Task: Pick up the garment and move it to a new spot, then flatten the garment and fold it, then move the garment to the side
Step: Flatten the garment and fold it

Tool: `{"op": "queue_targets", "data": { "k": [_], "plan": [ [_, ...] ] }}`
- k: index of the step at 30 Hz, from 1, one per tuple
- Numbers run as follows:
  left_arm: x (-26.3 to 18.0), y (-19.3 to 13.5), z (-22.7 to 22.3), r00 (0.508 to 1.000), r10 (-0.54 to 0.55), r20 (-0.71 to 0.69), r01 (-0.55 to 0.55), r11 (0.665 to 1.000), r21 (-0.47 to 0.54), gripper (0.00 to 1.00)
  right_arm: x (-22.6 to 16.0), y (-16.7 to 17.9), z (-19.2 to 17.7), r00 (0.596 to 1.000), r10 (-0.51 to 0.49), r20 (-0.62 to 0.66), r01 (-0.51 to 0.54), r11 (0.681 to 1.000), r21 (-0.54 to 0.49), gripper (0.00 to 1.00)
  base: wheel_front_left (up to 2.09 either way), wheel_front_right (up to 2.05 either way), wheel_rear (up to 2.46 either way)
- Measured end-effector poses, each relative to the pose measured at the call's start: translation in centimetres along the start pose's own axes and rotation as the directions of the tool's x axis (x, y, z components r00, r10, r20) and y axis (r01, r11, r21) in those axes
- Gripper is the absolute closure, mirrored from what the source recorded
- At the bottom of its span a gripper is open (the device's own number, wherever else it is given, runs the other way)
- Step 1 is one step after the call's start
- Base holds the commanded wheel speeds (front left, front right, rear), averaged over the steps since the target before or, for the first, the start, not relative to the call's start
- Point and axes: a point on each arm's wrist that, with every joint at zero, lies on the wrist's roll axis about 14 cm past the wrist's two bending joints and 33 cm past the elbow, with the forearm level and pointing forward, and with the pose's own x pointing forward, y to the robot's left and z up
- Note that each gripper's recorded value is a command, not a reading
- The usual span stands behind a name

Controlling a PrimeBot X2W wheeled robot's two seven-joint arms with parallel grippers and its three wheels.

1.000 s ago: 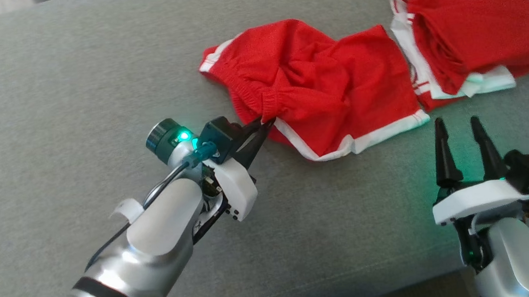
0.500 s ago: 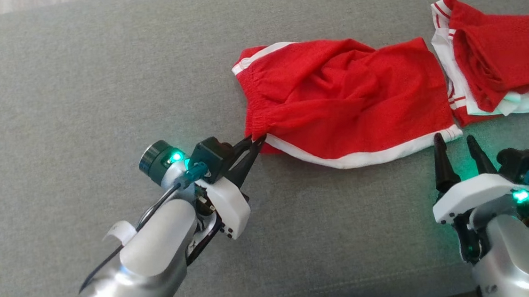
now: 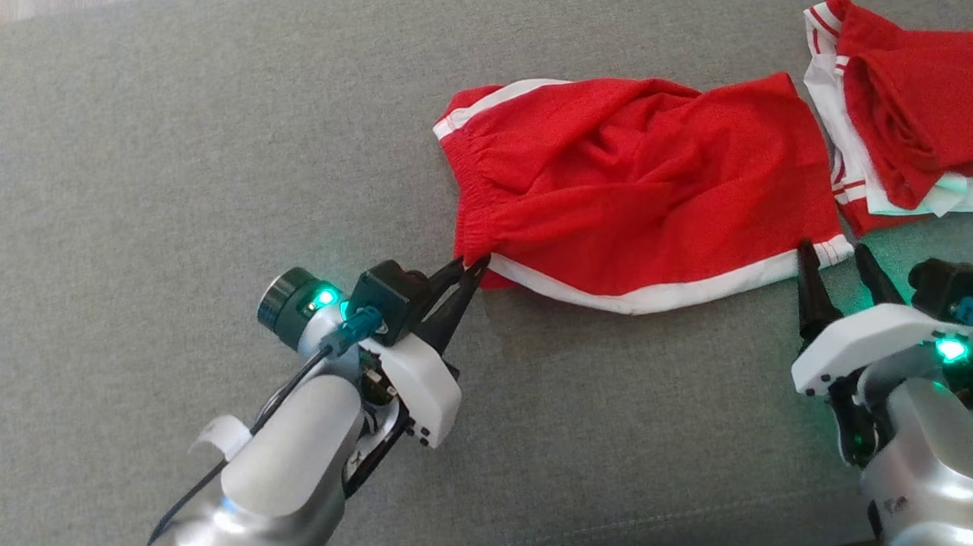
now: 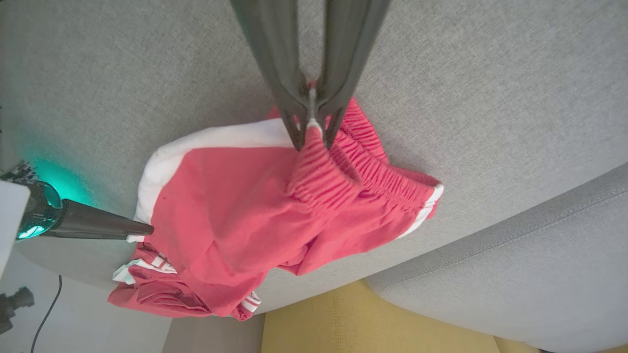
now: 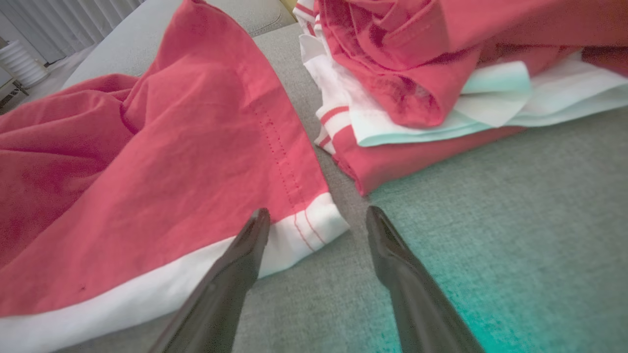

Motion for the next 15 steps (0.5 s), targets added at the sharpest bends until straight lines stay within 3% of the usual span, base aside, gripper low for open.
{"op": "queue_targets", "data": {
  "k": [1,2,3,10,15],
  "plan": [
    [0.0,0.0,0.0,1.0,0.0,0.0,0.0,1.0,0.0,1.0,0.1,0.1,0.1,1.0,0.001,-0.001,-0.001,1.0,0.0,0.14,0.0,0.0,0.0],
    [0.0,0.0,0.0,1.0,0.001,0.0,-0.001,1.0,-0.001,1.0,0.2,0.2,0.1,1.0,0.004,-0.001,-0.004,1.0,-0.001,0.63,0.0,0.0,0.0],
    [0.0,0.0,-0.1,1.0,0.001,-0.001,-0.001,1.0,-0.001,1.0,0.3,0.3,0.1,1.0,0.008,0.0,-0.008,1.0,-0.004,1.0,0.0,0.0,0.0],
    [-0.6,1.6,0.7,0.999,0.05,0.015,-0.05,0.999,0.004,1.0,0.5,2.3,4.0,0.989,0.073,0.131,-0.067,0.997,-0.048,1.0,0.0,0.0,0.0],
    [-1.5,3.8,3.1,0.991,0.111,0.071,-0.113,0.993,0.026,1.0,-0.6,4.6,10.7,0.931,0.147,0.333,-0.124,0.988,-0.09,1.0,0.0,0.0,0.0]
  ]
}}
